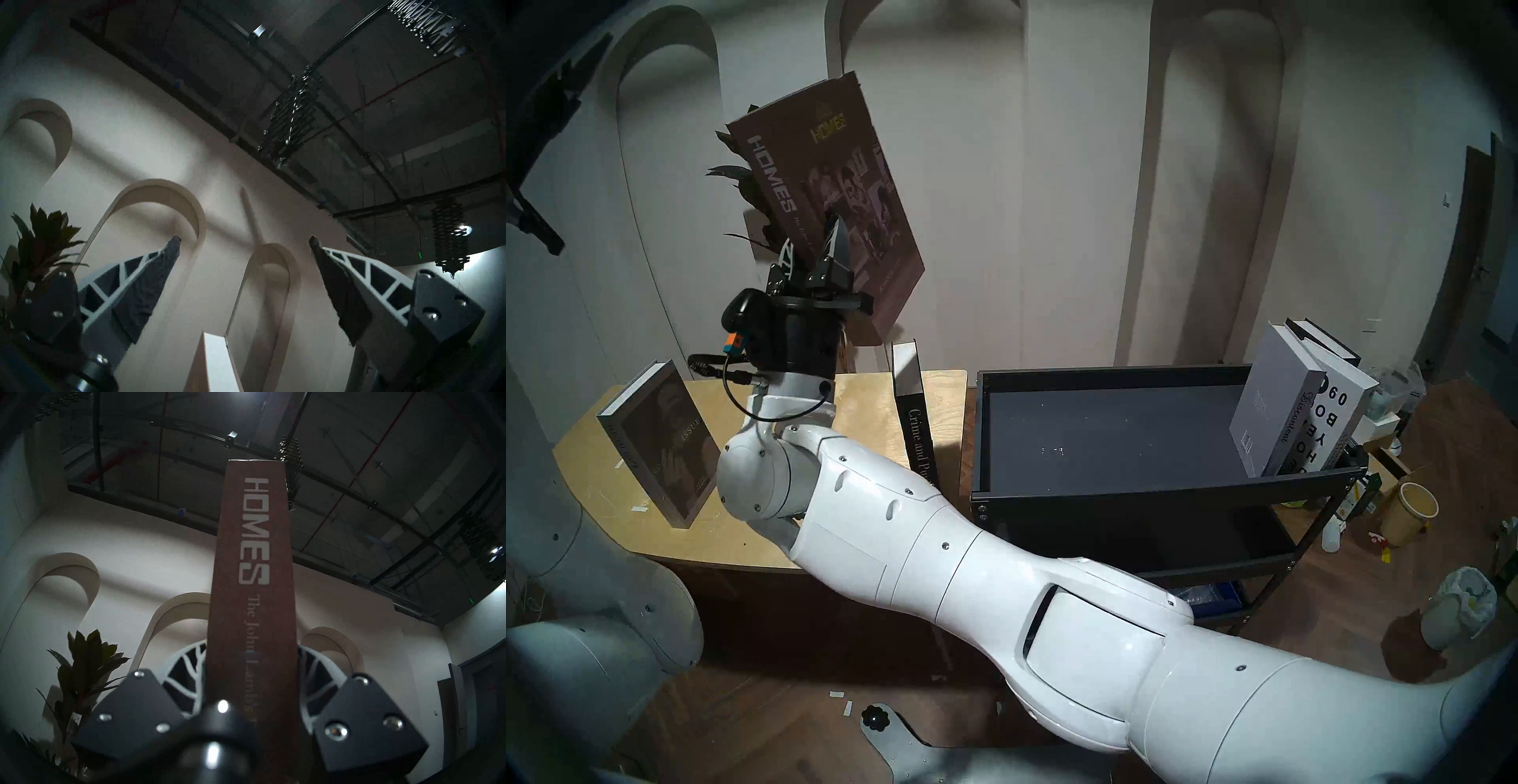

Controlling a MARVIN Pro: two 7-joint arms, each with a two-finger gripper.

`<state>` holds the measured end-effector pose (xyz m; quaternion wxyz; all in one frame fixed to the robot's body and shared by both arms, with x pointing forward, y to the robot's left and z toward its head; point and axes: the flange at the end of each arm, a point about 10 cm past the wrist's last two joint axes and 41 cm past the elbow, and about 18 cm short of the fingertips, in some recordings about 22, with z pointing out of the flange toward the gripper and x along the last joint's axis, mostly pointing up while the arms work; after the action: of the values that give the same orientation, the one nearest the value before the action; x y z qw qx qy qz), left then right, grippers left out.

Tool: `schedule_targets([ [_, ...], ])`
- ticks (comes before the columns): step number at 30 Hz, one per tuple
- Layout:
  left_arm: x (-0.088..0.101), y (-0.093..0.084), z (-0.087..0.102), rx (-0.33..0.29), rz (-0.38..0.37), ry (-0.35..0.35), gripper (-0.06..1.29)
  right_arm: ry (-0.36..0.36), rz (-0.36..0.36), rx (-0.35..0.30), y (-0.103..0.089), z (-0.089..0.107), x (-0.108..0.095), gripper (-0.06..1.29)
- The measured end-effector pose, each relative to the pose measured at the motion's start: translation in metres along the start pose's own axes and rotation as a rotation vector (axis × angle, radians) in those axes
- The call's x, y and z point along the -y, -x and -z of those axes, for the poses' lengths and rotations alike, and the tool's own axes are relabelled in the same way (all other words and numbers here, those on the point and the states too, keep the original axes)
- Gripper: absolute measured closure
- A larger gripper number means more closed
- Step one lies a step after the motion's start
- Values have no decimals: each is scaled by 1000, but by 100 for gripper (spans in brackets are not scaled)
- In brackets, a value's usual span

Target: Move the books from the display table onto the shelf, standing them upright with spines facing out and tallest at one end

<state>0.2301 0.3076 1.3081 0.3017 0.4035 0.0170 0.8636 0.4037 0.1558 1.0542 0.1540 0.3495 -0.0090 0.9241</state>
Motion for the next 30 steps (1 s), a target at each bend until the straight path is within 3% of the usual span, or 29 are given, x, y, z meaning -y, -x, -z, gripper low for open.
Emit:
schedule_targets([
  [4,-5,-32,10,-74,-75,11,-1,79,-26,-6,-2,-20,-19,81],
  [8,-5,-48,14,-100,-120,4,-1,129,-51,-14,-6,-31,-31,81],
  [14,13,-68,19,-92,-183,-55,-1,241,-123,-21,-17,-55,-61,81],
  [21,26,-73,20,-44,-223,-95,-1,331,-164,3,-15,-69,-92,81],
  [30,50,-67,18,16,-218,-151,-1,434,-150,56,13,-76,-137,81],
])
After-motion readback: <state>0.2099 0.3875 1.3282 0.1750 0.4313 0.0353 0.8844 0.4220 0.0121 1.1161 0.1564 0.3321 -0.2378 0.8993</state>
